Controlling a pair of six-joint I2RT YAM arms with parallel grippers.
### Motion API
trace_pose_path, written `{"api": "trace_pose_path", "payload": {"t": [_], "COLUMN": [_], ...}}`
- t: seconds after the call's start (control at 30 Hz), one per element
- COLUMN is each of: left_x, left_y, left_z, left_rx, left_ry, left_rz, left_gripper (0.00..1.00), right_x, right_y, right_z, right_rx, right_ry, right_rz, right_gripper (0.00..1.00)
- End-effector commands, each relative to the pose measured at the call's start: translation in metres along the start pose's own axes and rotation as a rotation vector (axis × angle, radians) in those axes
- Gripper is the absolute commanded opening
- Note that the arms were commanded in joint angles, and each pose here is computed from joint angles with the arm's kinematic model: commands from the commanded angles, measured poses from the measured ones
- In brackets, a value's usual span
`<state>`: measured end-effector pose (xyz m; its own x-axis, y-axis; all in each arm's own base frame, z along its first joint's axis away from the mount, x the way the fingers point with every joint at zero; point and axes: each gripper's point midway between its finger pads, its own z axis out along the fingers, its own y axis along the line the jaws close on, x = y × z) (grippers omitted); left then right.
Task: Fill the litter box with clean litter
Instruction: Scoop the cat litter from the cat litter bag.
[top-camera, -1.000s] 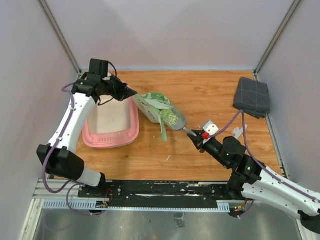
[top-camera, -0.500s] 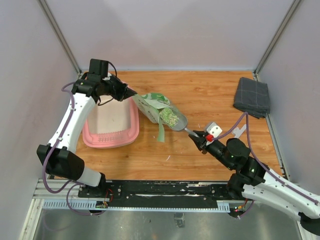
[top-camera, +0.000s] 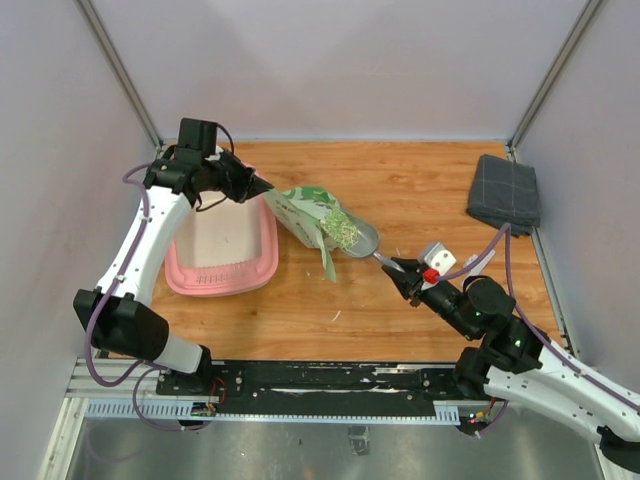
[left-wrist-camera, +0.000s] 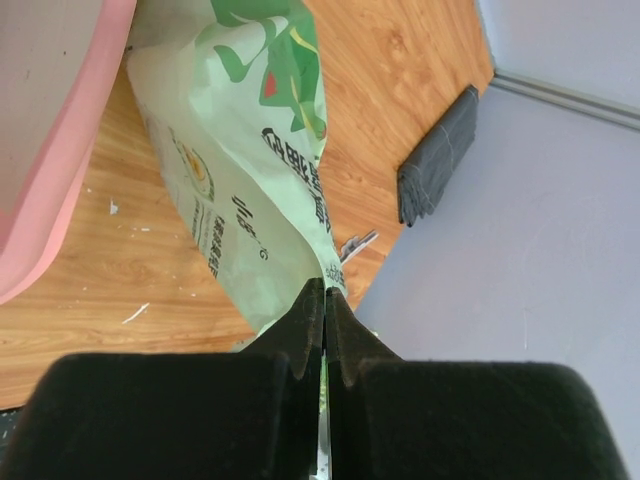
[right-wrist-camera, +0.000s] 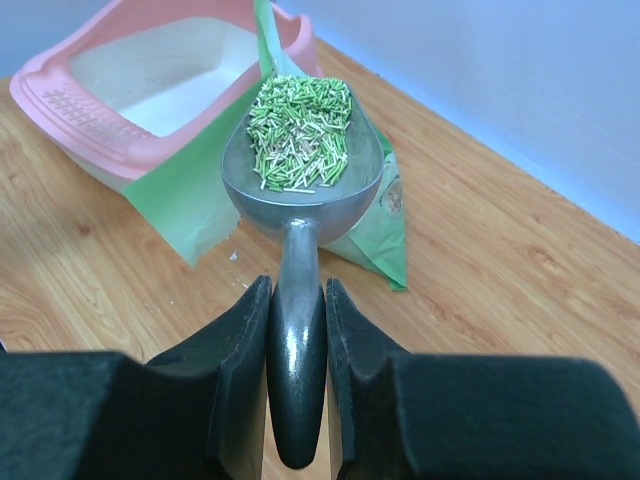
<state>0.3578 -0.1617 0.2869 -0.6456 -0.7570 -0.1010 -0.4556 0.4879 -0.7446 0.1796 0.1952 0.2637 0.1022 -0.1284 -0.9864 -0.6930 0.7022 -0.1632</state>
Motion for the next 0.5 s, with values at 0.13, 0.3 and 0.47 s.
{"api": "trace_pose_path", "payload": {"t": [0.13, 0.3, 0.47], "left_x": [-0.010, -0.010, -0.009], "left_y": [-0.011, -0.007, -0.005], "left_z": [-0.006, -0.004, -0.005], "left_rx": [0.065, 0.056, 0.055], "left_ry": [-0.051, -0.050, -0.050], "left_rz": [0.048, 0.053, 0.066], "left_gripper": [0.00, 0.03, 0.12], "right_x": [-0.054, -0.061, -0.066], "right_y": [-0.009, -0.009, -0.008], "right_z": [-0.006, -0.003, 0.000], "right_rx": [0.015, 0.013, 0.007], "right_ry": [-0.139, -0.141, -0.144], "right_rz": [0.010, 0.014, 0.015], "right_gripper": [0.01, 0.01, 0.01]}}
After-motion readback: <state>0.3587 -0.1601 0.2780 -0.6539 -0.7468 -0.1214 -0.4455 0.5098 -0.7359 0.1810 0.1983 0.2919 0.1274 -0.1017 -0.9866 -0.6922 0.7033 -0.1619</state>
